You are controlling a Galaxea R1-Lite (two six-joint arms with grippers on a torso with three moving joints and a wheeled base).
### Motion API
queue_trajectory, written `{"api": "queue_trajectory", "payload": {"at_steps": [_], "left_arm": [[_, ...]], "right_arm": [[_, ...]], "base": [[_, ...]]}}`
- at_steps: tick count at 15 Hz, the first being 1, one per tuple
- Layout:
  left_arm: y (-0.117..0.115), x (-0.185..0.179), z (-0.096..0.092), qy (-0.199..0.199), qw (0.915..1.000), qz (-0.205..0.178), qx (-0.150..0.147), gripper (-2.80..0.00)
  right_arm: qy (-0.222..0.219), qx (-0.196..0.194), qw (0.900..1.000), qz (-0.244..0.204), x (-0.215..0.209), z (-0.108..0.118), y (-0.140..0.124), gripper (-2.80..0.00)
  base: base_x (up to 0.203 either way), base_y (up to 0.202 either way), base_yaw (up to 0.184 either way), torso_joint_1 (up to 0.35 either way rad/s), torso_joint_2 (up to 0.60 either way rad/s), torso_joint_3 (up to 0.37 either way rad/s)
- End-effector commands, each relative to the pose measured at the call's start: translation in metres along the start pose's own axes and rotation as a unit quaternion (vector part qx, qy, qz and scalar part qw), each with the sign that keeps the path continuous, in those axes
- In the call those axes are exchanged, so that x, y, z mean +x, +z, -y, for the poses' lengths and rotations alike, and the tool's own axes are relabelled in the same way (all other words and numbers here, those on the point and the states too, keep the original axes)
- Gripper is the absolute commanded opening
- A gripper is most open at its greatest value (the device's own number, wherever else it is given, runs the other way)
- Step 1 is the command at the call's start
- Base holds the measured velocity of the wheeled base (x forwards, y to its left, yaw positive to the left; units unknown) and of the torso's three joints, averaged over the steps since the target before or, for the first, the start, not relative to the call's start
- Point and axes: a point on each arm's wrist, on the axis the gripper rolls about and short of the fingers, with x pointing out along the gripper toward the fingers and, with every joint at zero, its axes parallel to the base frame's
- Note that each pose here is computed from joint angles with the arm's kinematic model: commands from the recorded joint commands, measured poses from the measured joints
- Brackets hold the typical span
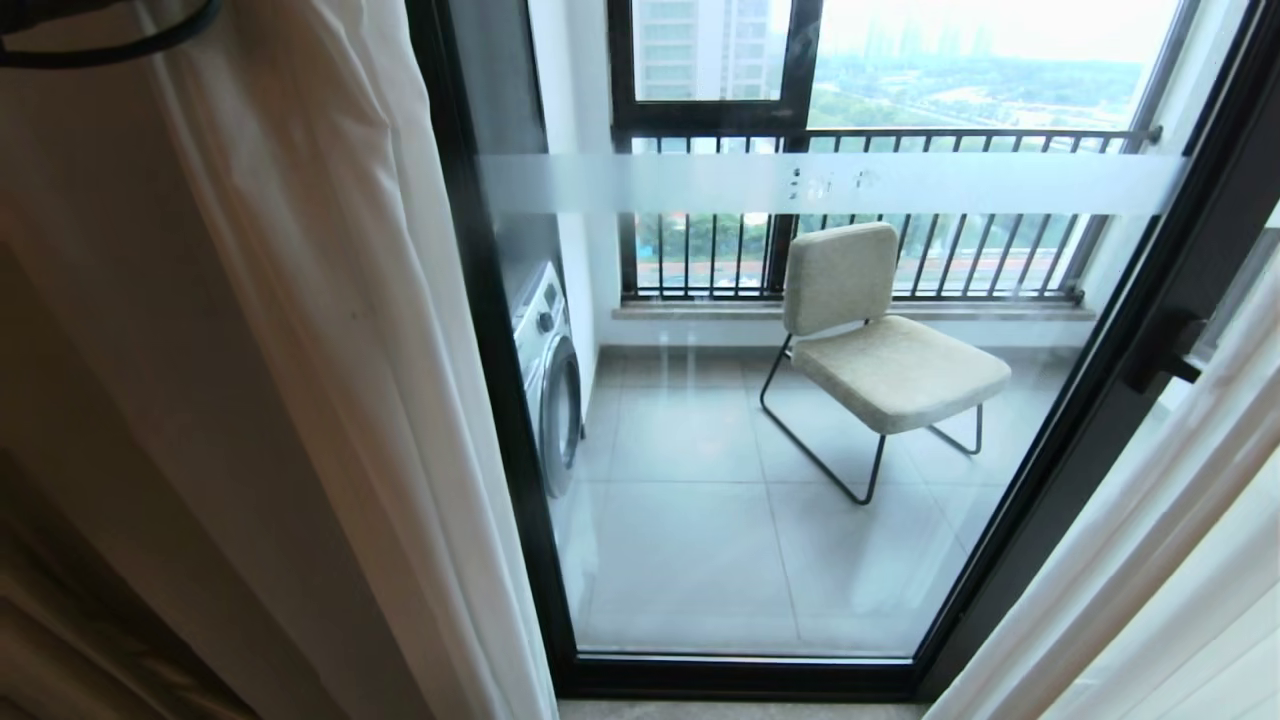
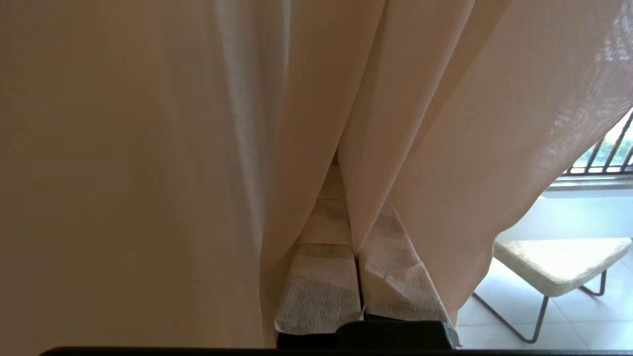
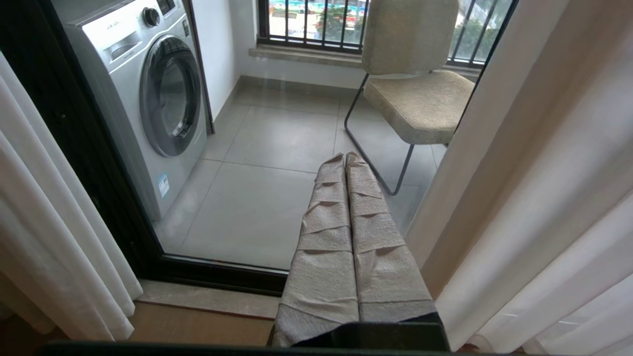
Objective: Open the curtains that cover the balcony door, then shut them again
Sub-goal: Pull the inner curtains open on both sides
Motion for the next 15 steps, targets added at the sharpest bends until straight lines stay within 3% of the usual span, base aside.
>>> {"api": "queue_trajectory", "payload": {"at_steps": [1,9,15], "left_arm": [[0.002,-0.003,0.0,-0.002,1.0,0.002,-0.001,-2.8],[0.002,-0.001,0.0,-0.002,1.0,0.003,-0.003,-2.8],[0.001,-0.004,-0.038,0.06,0.9981,0.0,-0.009,-2.8]], "right_arm": [[0.001,0.0,1.0,-0.001,0.0,0.0,0.0,-2.8],[0.001,-0.001,1.0,0.0,0.0,0.0,0.0,-2.8],[0.001,-0.001,1.0,-0.001,0.0,0.0,0.0,-2.8]], "base": [[0.0,0.105,0.0,0.002,0.0,-0.001],[0.0,0.007,0.0,0.0,0.0,0.0],[0.0,0.0,0.0,0.0,0.0,0.0]]}}
